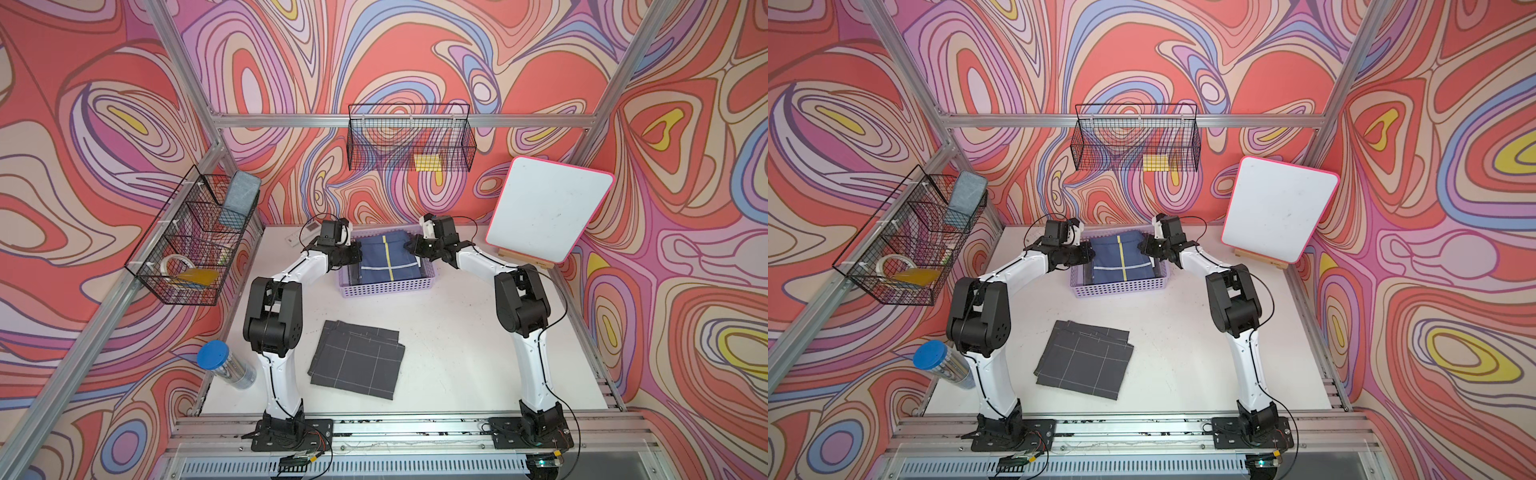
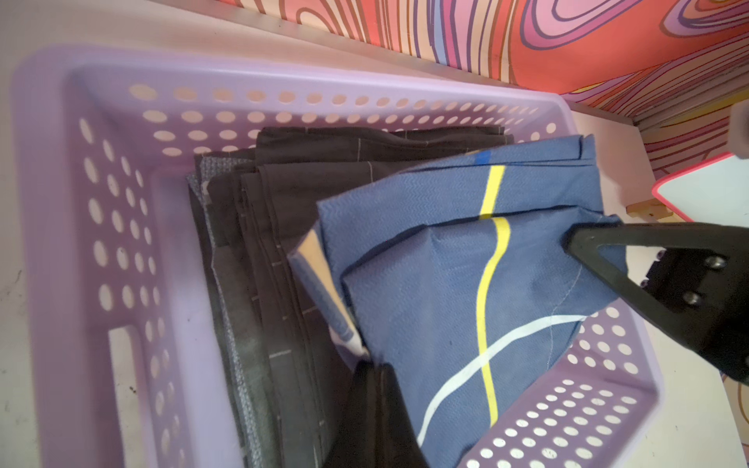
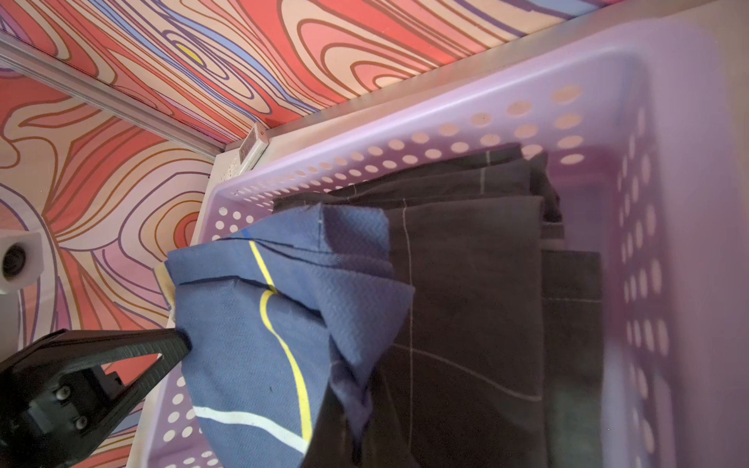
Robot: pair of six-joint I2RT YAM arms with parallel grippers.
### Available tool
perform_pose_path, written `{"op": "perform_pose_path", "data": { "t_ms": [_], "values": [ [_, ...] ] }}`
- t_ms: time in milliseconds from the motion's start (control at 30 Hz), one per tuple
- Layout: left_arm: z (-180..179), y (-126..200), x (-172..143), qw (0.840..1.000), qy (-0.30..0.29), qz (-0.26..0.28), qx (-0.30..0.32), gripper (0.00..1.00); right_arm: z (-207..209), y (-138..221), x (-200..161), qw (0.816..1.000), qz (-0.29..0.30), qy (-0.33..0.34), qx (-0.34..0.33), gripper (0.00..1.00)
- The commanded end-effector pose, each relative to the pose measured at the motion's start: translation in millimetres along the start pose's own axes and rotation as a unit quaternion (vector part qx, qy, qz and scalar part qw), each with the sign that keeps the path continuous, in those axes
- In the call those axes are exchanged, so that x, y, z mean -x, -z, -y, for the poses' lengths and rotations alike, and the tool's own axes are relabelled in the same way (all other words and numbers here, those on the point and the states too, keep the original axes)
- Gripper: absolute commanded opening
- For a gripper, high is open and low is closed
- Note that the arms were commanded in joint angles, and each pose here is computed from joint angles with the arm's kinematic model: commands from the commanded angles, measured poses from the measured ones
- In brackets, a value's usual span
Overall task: Put the folded pillowcase in the basket
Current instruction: Place the pillowcase in the basket.
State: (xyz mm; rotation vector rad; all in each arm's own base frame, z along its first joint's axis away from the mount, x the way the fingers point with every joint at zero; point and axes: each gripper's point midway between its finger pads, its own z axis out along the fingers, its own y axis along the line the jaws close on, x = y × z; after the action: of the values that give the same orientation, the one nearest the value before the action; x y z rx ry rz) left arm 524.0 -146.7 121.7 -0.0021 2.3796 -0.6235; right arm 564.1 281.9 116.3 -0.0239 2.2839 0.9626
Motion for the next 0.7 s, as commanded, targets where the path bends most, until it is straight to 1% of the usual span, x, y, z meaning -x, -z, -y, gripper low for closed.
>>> {"op": "perform_pose_path", "data": {
  "t_ms": [0,167,267,333,400,567,600,633,667],
  "values": [
    [-3.2,-5.0,1.4,1.000,-0.001,-0.008,-0.007,0.00,0.0,-7.5,1.9,1.000,0.002,-0.006,-0.003,0.00],
    [-1.0,-1.8,1.0,1.000,0.001,-0.014,-0.010,0.00,-11.1,-0.7,4.1,1.000,0.000,-0.006,0.011,0.00],
    [-1.0,2.4,2.1,1.000,-0.001,-0.015,-0.005,0.00,-15.0,4.5,4.6,1.000,-0.003,-0.006,0.008,0.00],
    [-1.0,3.5,3.9,1.000,-0.002,-0.015,-0.002,0.00,-14.7,5.3,3.2,1.000,-0.009,-0.008,0.003,0.00],
    [-3.7,2.8,-1.0,1.000,0.003,-0.028,0.003,0.00,-10.7,3.4,0.7,1.000,-0.013,-0.012,-0.005,0.00],
    [-8.8,-4.7,-4.7,0.999,0.009,-0.039,0.004,0.00,-1.8,-2.3,-3.0,1.000,-0.018,-0.017,-0.019,0.00],
    [-10.3,-6.6,-5.4,0.999,0.011,-0.041,0.004,0.00,-0.5,-3.3,-3.2,0.999,-0.018,-0.018,-0.021,0.01],
    [-11.5,-8.1,-6.1,0.999,0.014,-0.043,0.004,0.00,0.0,-4.1,-3.0,0.999,-0.017,-0.018,-0.021,0.05],
    [-12.9,-9.1,-7.1,0.999,0.019,-0.046,0.004,0.09,-0.3,-4.5,-2.2,1.000,-0.016,-0.016,-0.021,0.14]
  ]
}}
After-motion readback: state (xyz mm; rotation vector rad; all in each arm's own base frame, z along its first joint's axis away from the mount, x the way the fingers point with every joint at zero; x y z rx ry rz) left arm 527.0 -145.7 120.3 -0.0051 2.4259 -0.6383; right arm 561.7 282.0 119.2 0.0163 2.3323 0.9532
